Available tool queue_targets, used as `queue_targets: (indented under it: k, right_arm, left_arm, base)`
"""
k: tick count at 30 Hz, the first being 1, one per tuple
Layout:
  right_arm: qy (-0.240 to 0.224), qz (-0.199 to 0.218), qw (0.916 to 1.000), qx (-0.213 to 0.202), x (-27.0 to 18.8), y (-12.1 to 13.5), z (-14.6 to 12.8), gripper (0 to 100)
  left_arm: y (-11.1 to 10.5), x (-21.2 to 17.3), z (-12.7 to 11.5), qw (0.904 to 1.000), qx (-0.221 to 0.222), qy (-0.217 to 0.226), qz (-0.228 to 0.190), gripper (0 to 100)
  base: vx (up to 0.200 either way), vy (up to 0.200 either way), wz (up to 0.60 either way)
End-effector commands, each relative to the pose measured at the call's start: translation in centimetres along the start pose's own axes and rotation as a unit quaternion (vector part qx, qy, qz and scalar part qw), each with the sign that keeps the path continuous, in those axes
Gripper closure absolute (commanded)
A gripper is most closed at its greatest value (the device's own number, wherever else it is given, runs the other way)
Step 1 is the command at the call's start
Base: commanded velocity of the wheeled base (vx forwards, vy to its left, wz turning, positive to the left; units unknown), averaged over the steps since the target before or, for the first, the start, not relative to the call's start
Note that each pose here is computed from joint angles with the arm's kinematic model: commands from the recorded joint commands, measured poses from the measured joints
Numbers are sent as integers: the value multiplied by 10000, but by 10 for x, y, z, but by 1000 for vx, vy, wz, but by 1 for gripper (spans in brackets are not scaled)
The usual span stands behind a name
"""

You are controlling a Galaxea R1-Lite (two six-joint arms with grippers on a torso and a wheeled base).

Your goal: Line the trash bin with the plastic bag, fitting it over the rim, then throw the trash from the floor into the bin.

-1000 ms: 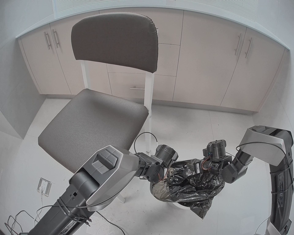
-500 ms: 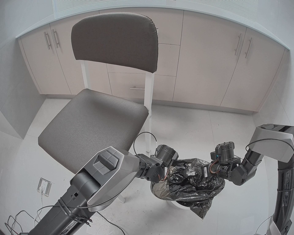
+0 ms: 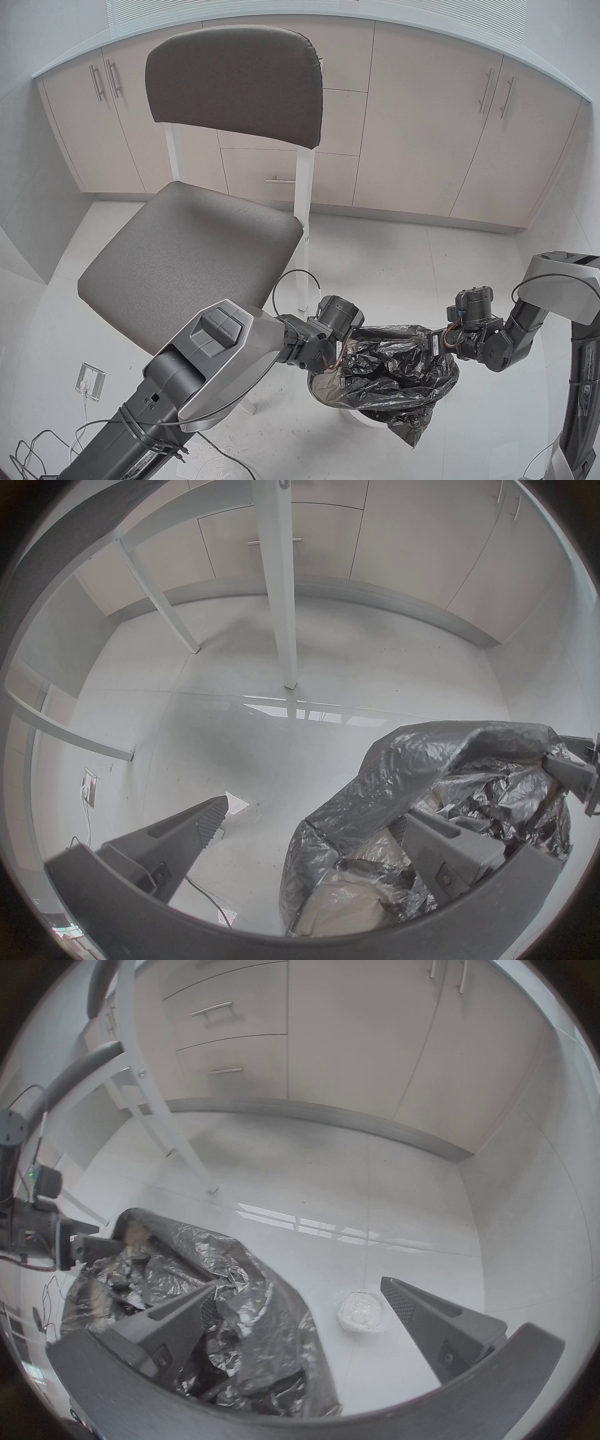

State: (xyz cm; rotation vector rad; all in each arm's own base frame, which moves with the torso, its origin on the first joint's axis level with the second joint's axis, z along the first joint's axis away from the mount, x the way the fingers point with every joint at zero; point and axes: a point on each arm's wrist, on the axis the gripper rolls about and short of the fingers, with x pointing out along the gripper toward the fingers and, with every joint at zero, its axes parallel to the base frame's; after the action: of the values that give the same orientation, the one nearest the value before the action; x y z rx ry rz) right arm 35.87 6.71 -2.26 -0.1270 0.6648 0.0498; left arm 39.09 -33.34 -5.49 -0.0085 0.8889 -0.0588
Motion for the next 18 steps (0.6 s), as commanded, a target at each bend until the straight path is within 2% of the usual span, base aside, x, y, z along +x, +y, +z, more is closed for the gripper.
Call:
queue_targets:
  k: [1,18]
  right_arm:
    - [67,-100,9999,67,12,-8,-4,0]
    - [-209,-187,9995,169,25,-17,13,0]
  left_arm:
    - [0,0,0,10000,-2,-2,5,0]
    - [-1,0,1,10000,-48,-50,-26,0]
  base:
    - [0,0,0]
    - [0,0,0]
